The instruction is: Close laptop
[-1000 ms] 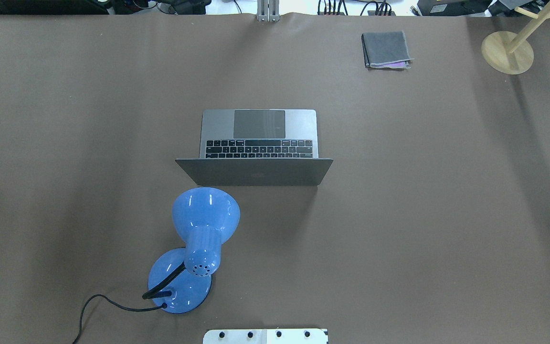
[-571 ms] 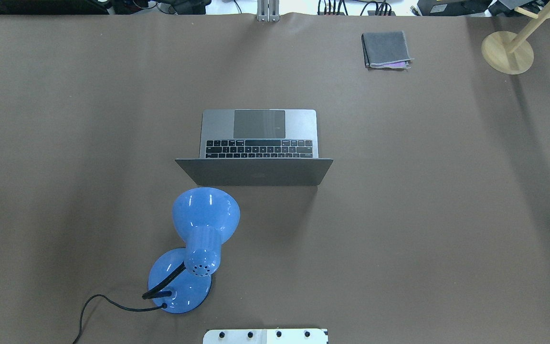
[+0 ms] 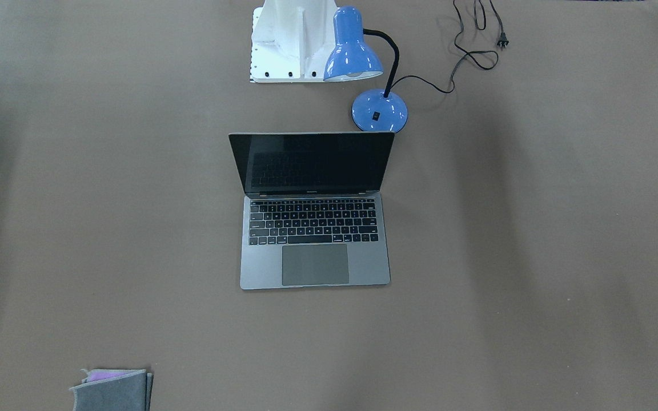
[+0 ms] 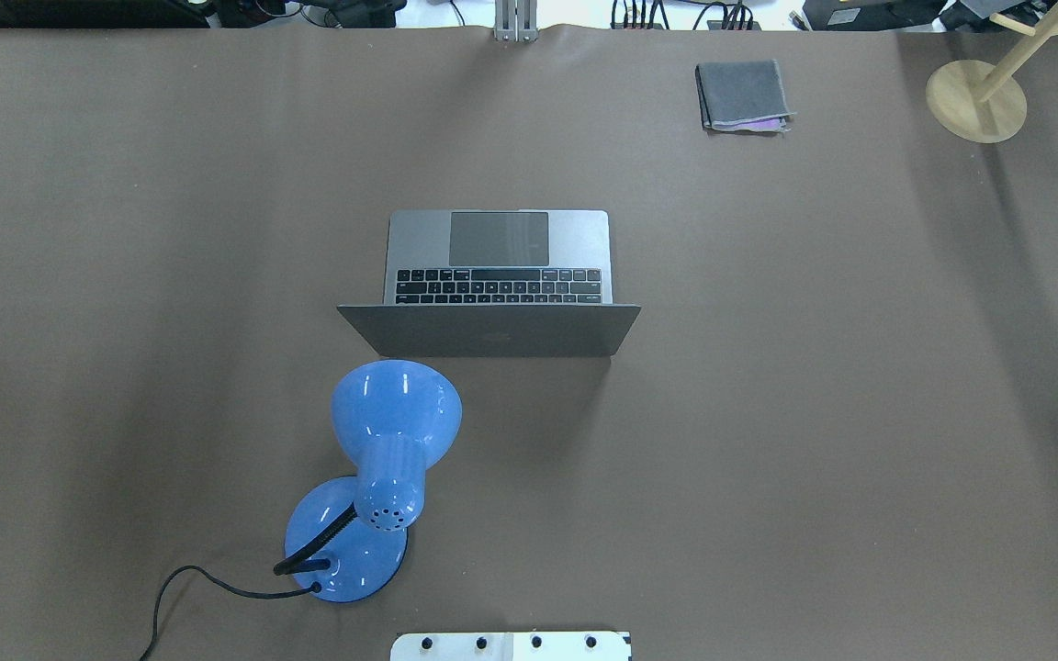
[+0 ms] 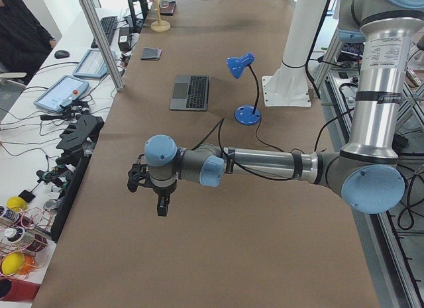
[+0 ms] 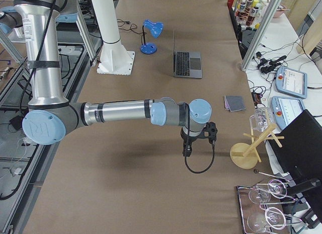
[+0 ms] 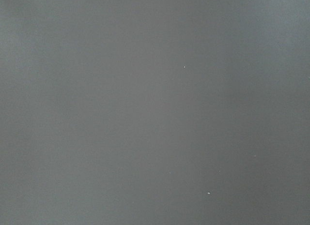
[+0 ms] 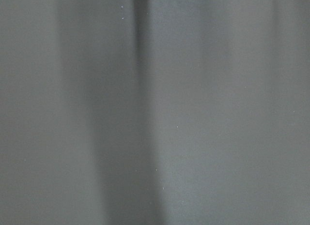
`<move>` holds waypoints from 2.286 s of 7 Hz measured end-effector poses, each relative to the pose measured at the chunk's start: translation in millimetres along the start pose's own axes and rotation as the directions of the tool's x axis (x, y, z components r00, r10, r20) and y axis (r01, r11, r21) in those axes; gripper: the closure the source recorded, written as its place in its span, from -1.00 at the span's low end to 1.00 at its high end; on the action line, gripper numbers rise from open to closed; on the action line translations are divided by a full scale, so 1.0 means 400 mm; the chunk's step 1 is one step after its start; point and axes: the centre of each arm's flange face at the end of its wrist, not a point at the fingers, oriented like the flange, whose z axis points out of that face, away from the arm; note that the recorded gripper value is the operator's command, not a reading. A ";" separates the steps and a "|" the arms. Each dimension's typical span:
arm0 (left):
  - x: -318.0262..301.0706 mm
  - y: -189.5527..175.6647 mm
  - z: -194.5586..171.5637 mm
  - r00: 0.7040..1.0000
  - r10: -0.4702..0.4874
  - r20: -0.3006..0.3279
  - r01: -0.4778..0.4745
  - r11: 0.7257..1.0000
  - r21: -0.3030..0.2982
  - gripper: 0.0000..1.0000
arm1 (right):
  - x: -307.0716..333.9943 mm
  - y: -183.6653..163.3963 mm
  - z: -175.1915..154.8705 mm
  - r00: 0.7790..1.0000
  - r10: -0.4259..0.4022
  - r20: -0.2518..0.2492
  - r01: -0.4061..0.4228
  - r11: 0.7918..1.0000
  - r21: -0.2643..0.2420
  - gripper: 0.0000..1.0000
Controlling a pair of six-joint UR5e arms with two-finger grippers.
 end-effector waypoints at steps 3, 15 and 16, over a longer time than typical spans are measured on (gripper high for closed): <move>0.002 0.000 -0.001 1.000 0.003 -0.001 -0.003 1.000 0.002 -0.96 | -0.004 -0.003 -0.004 1.000 -0.003 -0.001 0.003 1.000 0.003 -1.00; 0.014 -0.016 -0.007 1.000 0.003 -0.002 -0.003 1.000 0.007 -0.96 | -0.040 -0.039 -0.035 1.000 -0.028 -0.006 0.028 0.999 0.027 -1.00; 0.023 -0.024 -0.013 1.000 0.001 -0.003 -0.001 1.000 0.012 -0.96 | -0.048 -0.046 -0.042 1.000 -0.030 -0.005 0.031 0.999 0.031 -1.00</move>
